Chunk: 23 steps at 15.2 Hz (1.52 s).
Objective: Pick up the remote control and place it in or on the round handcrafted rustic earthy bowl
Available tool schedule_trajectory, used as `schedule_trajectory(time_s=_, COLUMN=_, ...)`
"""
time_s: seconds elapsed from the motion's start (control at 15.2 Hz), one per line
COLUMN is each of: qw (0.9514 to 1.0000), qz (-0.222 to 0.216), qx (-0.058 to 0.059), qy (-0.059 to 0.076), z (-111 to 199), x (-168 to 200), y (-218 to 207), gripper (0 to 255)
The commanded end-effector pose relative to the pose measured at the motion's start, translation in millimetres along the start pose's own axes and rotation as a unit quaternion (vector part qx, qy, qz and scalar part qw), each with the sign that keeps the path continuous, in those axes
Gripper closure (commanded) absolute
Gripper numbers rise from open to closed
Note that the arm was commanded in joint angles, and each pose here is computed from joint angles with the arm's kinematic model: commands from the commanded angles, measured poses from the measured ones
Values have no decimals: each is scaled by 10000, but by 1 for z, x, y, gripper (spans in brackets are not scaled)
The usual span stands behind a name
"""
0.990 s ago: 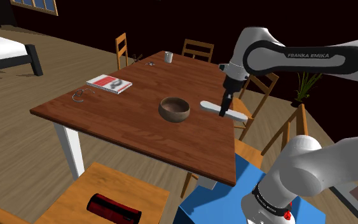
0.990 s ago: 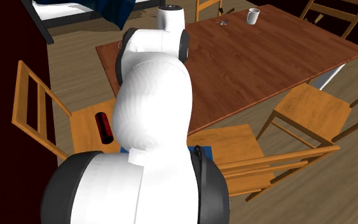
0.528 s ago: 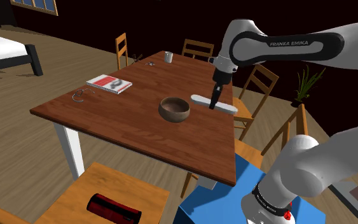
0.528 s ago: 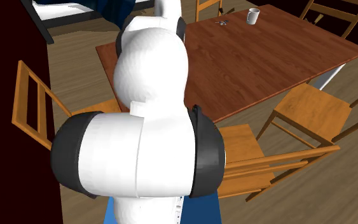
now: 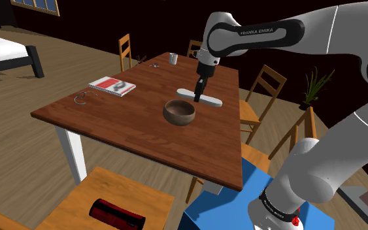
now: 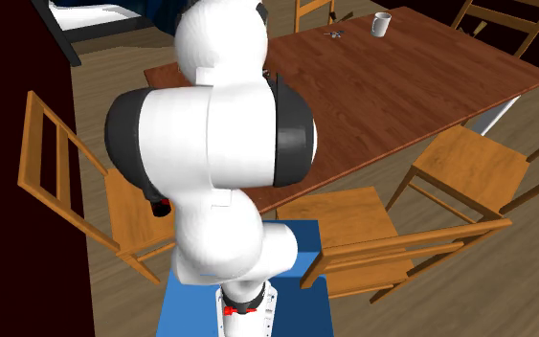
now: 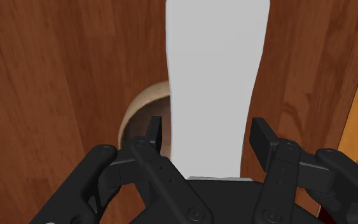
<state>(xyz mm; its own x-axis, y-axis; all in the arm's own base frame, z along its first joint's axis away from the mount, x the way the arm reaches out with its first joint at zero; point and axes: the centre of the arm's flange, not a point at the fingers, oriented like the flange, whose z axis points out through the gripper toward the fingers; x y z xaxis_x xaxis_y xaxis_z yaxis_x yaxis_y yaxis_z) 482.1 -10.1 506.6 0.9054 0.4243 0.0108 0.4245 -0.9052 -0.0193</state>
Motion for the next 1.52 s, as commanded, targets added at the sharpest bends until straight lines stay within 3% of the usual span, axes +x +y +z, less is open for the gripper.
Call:
schedule_trajectory(time_s=0.0, qw=10000, qz=-1, qx=2, qy=-1, z=2, x=28, y=5, gripper=255)
schedule_trajectory(time_s=0.26, qw=10000, qz=-1, qx=2, qy=-1, z=1, x=83, y=17, gripper=255)
schedule_trajectory(time_s=1.19, qw=10000, qz=-1, qx=2, qy=-1, z=76, x=82, y=18, gripper=255)
schedule_trajectory(time_s=1.45, qw=10000, qz=-1, qx=2, qy=-1, z=76, x=82, y=18, gripper=255)
